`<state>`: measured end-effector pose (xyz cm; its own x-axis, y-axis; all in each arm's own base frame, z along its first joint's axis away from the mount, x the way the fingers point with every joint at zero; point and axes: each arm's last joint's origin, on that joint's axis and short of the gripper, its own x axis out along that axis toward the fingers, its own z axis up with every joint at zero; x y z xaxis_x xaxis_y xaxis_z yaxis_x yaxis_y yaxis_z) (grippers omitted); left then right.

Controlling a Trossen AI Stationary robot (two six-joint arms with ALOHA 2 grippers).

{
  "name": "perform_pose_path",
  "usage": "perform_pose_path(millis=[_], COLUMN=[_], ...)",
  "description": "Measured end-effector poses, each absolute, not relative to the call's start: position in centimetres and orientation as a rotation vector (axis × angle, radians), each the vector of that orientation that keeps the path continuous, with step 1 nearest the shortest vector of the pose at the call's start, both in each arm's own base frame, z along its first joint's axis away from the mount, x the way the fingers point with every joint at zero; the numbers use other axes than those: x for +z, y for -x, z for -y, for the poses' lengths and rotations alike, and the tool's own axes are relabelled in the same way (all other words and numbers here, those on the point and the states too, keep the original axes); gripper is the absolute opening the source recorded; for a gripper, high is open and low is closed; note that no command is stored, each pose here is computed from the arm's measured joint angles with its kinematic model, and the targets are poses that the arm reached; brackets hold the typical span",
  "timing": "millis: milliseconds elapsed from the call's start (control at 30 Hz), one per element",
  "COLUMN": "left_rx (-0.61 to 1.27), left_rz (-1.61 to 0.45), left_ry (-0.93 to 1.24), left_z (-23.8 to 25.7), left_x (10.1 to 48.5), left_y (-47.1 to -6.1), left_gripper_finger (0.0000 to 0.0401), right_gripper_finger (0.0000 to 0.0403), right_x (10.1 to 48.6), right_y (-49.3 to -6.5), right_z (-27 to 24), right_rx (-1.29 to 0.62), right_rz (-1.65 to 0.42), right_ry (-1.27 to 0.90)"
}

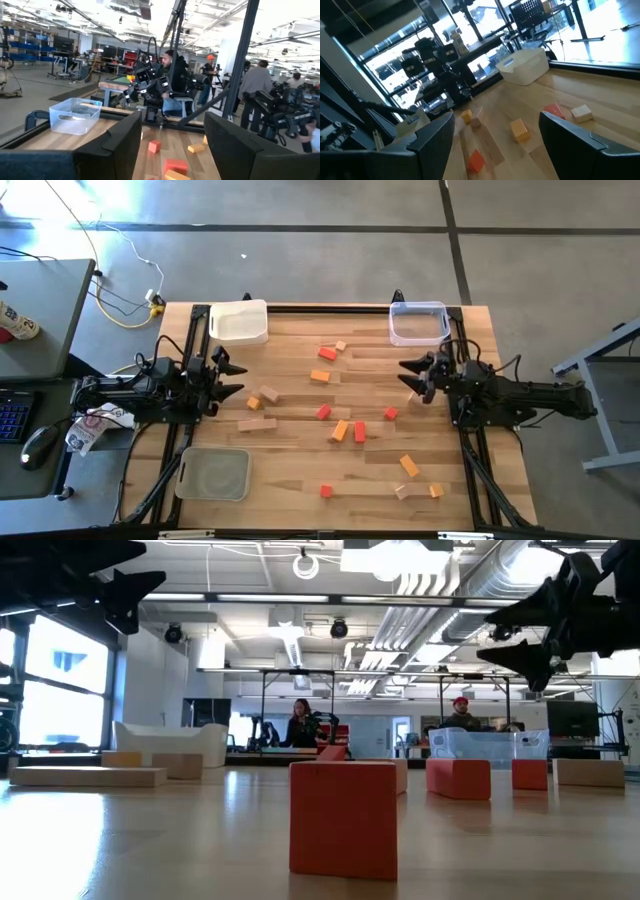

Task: Sort & place blocks by color
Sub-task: Put the orange block into the transparent bin

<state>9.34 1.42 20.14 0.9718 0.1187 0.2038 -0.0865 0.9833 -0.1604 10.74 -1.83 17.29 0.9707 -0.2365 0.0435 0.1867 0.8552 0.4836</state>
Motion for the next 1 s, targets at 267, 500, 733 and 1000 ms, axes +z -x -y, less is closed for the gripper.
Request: perform_pose_path(millis=[267, 500, 733, 1000], left_rx=[0.103, 0.103, 0.104, 0.148], left_rz=[0.215, 0.215, 0.215, 0.221], left_ry=[0.158, 0.158, 0.159, 0.190], left_z=[-1.4, -1.4, -1.4, -1.6], left_x=[20.1, 20.1, 20.1, 20.1], left_y=[-9.3, -9.3, -9.3, -9.3], left_gripper_finger=[0.0202, 0.0202, 0.0202, 0.0202], right_gripper_finger=[0.0277, 0.0277, 0.0277, 0.0277], right_x=[18.9, 22.4, 24.9, 26.0], right_y=[-10.6, -10.5, -11.5, -13.7], right_z=[1.8, 1.8, 1.8, 1.7], right_rx=[-0.187, -0.159, -0.184, -0.229], right_rz=[0.236, 0.288, 0.130, -0.157], right_ry=[-0.542, -0.506, -0.506, -0.569])
